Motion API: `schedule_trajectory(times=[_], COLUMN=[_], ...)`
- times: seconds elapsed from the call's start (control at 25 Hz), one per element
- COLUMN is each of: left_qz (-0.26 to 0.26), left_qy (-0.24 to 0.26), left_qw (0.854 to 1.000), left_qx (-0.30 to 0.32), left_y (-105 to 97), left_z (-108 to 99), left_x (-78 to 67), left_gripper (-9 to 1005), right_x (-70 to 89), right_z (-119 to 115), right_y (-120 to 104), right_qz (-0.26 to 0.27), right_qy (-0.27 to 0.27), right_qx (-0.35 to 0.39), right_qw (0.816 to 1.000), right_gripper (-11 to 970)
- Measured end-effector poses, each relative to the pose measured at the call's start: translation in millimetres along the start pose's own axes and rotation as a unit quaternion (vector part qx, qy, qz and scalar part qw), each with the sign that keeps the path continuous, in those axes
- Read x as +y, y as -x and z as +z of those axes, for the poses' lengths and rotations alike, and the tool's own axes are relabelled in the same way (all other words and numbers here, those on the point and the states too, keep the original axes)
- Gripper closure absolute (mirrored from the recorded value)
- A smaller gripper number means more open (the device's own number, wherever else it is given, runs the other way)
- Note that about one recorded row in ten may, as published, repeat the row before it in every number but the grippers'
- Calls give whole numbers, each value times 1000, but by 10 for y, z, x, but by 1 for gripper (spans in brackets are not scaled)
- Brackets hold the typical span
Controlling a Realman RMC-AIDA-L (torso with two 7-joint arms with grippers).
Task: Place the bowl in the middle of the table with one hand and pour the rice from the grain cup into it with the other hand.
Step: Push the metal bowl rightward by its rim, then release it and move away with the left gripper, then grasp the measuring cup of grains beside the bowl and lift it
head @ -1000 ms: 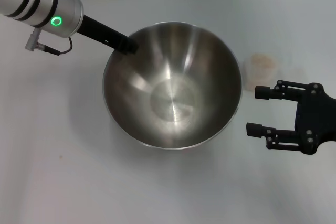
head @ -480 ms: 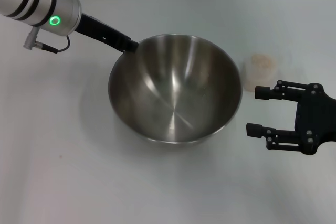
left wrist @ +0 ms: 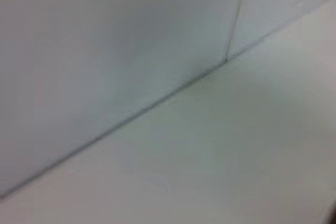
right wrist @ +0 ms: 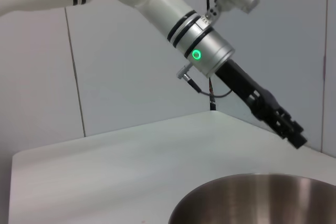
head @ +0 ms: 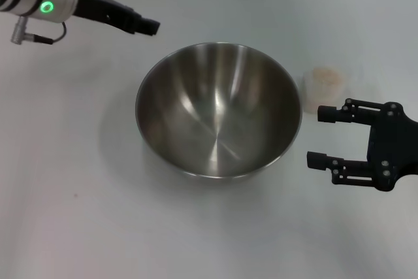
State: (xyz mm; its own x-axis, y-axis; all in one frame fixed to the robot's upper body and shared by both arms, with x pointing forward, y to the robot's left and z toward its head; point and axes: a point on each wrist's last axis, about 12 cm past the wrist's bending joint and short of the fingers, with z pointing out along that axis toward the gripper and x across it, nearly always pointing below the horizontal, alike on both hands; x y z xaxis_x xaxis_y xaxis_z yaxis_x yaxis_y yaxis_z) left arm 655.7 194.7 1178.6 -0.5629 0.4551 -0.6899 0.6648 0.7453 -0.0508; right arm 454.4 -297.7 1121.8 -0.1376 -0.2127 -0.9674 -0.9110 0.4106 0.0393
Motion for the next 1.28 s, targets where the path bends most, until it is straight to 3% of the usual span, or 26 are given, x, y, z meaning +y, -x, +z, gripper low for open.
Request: schedule_trajectory(times=[0.2,0.24,0.4,0.44,0.48,0.64,0.8,0.92,1.08,1.24,1.28], left_qz=[1,5,8,2,2,3,-39,-25,12,58,58], left_qy=[41,54,68,65,65,61,46,4,-115,-235,-235], left_qw=[995,989,974,963,963,940,921,919,925,916,916], left_qx=[-87,-134,-217,-263,-263,-336,-385,-392,-362,-321,-321], left_y=[28,-7,-110,-190,-190,-416,-618,-822,-1048,-1228,-1228], left_z=[-253,-371,-547,-623,-623,-744,-866,-902,-938,-1082,-1082], left_x=[125,162,210,236,236,276,339,363,364,316,316], left_gripper=[393,360,231,215,199,150,150,150,150,150,150], right_x=[-20,-22,-24,-24,-25,-36,-47,-53,-69,-87,-95], right_z=[-4,-4,-4,-4,-2,18,31,38,56,69,60], right_y=[3,3,1,1,3,21,40,52,77,104,107], right_qz=[-1,-1,-1,-1,-1,-4,-8,-10,-14,-17,-18], right_qy=[-3,-3,-3,-3,-3,-1,1,2,4,5,3], right_qx=[-2,-2,-2,-2,-3,-4,-5,-6,-8,-9,-10], right_qw=[1000,1000,1000,1000,1000,1000,1000,1000,1000,1000,1000], right_gripper=[218,218,218,218,218,218,218,218,218,218,218])
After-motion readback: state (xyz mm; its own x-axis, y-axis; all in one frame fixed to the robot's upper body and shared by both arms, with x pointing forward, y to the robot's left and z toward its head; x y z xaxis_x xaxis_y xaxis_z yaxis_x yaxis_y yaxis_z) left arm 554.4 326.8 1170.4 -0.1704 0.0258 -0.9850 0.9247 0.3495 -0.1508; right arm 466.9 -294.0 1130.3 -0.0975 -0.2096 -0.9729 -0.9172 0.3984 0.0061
